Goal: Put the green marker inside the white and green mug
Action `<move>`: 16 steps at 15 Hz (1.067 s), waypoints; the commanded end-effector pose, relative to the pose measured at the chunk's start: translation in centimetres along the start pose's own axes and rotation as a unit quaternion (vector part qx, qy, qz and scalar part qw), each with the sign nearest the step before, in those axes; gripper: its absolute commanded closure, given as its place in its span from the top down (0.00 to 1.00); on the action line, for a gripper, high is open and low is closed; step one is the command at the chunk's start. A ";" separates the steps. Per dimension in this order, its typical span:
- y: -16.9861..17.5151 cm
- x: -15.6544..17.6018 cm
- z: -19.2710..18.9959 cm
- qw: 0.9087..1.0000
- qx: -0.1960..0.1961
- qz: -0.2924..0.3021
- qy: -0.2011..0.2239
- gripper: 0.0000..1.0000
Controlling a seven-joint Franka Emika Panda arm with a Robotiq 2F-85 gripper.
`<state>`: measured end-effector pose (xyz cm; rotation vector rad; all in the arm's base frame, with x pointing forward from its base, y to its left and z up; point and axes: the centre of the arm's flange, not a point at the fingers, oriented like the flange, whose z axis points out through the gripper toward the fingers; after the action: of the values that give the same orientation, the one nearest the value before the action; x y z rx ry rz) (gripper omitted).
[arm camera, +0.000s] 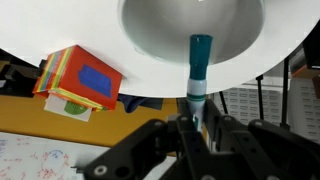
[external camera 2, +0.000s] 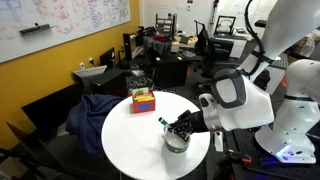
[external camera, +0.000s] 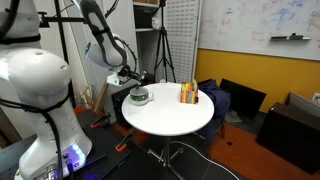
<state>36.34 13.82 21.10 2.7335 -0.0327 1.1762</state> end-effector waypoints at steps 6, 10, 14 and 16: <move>1.2 -0.7 0.4 0.999 0.003 0.031 -0.009 0.59; 1.2 -0.7 0.3 0.999 0.001 0.036 -0.008 0.90; 1.5 -1.0 -1.0 0.999 -0.004 0.041 -0.001 1.00; 2.2 -1.4 -1.9 0.999 -0.003 0.054 0.004 1.00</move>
<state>35.71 12.97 20.57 2.7484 -0.1266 1.1598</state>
